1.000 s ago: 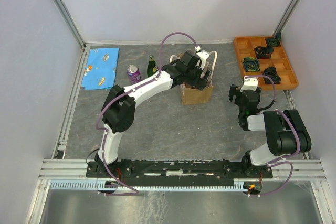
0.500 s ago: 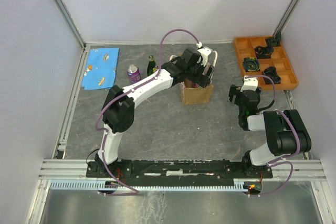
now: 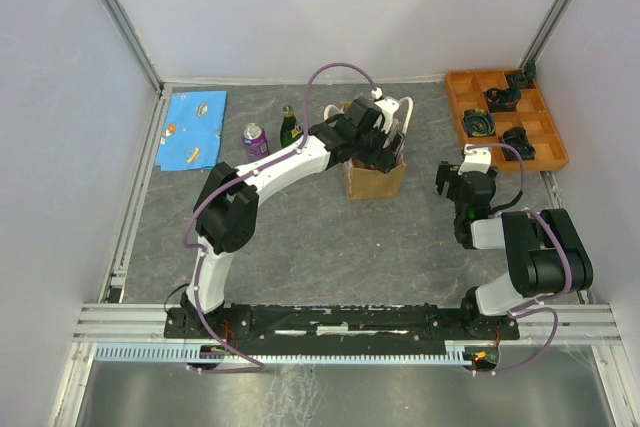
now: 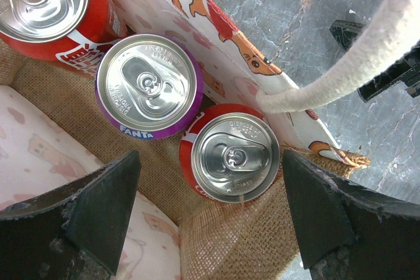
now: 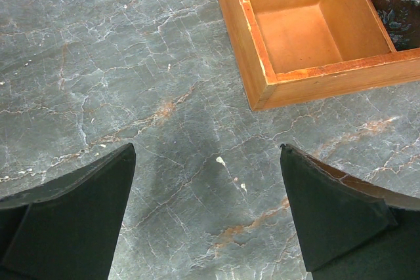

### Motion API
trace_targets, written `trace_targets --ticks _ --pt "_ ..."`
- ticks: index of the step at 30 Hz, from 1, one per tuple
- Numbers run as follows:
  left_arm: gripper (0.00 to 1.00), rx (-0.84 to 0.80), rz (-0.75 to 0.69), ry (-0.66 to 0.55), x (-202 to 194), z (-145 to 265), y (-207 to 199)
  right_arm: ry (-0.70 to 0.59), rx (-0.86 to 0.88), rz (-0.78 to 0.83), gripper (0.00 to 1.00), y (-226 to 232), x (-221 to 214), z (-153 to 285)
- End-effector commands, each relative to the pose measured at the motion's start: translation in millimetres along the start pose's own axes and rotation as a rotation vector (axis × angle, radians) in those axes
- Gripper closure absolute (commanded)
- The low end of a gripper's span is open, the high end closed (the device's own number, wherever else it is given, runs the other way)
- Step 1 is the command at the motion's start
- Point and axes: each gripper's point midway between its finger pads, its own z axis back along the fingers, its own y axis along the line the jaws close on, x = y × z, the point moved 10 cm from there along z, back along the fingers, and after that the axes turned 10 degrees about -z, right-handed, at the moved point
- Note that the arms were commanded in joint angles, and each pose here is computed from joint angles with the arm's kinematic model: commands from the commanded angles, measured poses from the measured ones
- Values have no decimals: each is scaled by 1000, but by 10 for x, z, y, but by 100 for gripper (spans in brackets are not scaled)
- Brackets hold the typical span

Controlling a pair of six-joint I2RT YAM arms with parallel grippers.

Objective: Take the beverage out of the canvas bag

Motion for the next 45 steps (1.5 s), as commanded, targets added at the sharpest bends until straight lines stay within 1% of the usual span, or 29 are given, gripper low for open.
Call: trace_targets --ticks 1,9,17,24,31,40,45 --pt "6 -23 40 -56 130 137 -90 -57 17 -11 1 40 152 -49" --pt "5 -31 58 -61 122 122 -134 -58 17 -13 1 41 155 -52" --pt "4 -14 53 -31 50 74 -189 -57 17 -12 1 42 154 -52" --pt "4 4 51 -2 -34 -48 -172 -57 17 -11 1 42 153 -51" --pt "6 9 35 39 -136 -170 -174 -58 16 -12 1 39 156 -52" --pt "16 26 -15 133 -331 -324 -213 -58 16 -12 1 40 156 -53" --pt "27 23 -20 168 -434 -358 -214 -57 17 -12 1 41 154 -51"
